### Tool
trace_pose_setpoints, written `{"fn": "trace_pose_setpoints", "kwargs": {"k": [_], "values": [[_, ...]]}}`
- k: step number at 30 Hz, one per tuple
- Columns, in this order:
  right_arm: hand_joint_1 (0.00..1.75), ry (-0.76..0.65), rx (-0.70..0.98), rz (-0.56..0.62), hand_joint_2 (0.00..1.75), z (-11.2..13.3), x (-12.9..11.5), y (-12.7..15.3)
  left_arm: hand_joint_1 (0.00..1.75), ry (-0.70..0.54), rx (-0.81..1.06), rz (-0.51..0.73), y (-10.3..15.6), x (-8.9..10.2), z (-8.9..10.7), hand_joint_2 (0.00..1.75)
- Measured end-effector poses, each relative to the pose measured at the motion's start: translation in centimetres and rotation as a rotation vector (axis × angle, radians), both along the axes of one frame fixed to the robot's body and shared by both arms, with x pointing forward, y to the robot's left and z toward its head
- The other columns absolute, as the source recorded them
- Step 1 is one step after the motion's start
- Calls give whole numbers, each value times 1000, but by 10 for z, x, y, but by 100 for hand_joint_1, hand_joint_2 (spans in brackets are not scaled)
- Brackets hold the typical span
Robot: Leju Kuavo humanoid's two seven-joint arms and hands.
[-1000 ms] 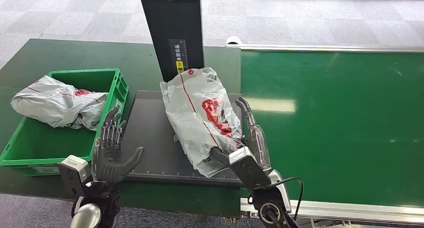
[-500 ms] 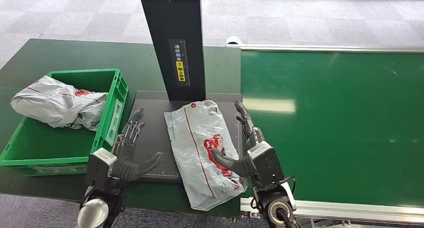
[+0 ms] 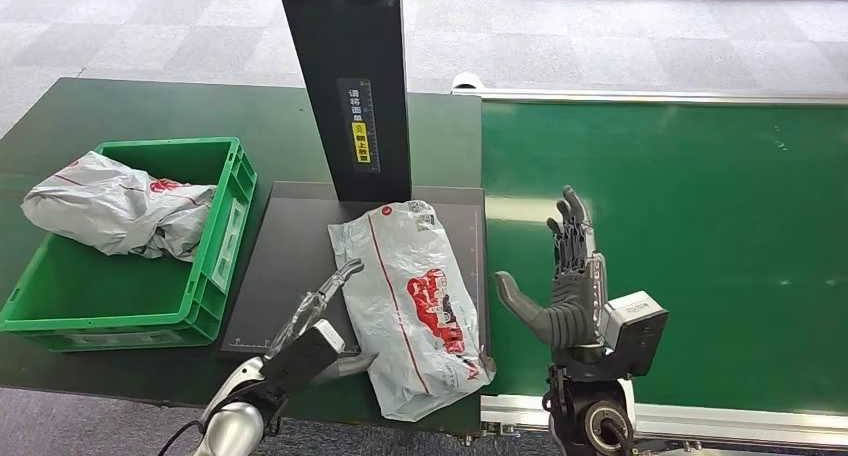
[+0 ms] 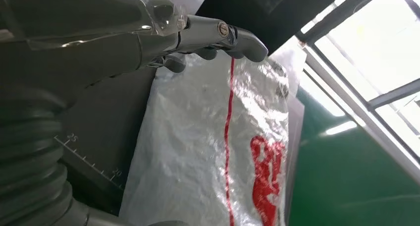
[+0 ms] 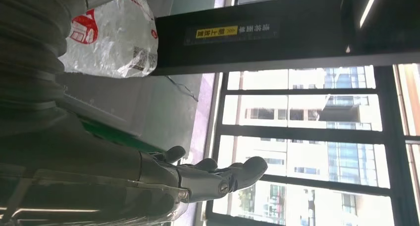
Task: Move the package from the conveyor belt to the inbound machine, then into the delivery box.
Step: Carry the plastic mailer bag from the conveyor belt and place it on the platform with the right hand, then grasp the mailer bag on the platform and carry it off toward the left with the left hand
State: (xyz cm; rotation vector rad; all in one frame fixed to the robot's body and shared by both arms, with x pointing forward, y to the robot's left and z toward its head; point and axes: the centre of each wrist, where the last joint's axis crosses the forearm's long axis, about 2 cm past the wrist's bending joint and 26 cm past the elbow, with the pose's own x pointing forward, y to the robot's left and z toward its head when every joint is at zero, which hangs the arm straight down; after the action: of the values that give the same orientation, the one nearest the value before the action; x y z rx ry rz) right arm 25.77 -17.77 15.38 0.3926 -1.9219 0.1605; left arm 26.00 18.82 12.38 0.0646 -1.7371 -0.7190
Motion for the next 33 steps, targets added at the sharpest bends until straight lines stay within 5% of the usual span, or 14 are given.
{"fn": "trace_pose_setpoints", "kwargs": {"k": [8, 12, 14, 26, 33], "values": [[0, 4, 14, -94, 175, -3, -4, -21, 0, 39, 177, -68, -14, 9, -25, 175], [0, 9, 17, -117, 175, -5, -7, -27, 157, 58, 216, -104, -21, 13, -33, 175], [0, 11, 18, -125, 175, -6, -9, -29, 173, 65, 231, -121, -24, 15, -35, 175], [0, 20, 27, -157, 175, -9, -17, -36, 175, 3, 287, -152, -34, 29, -35, 175], [0, 20, 26, -199, 175, -10, -25, -42, 175, -159, 120, -56, -27, 27, -16, 175]]}}
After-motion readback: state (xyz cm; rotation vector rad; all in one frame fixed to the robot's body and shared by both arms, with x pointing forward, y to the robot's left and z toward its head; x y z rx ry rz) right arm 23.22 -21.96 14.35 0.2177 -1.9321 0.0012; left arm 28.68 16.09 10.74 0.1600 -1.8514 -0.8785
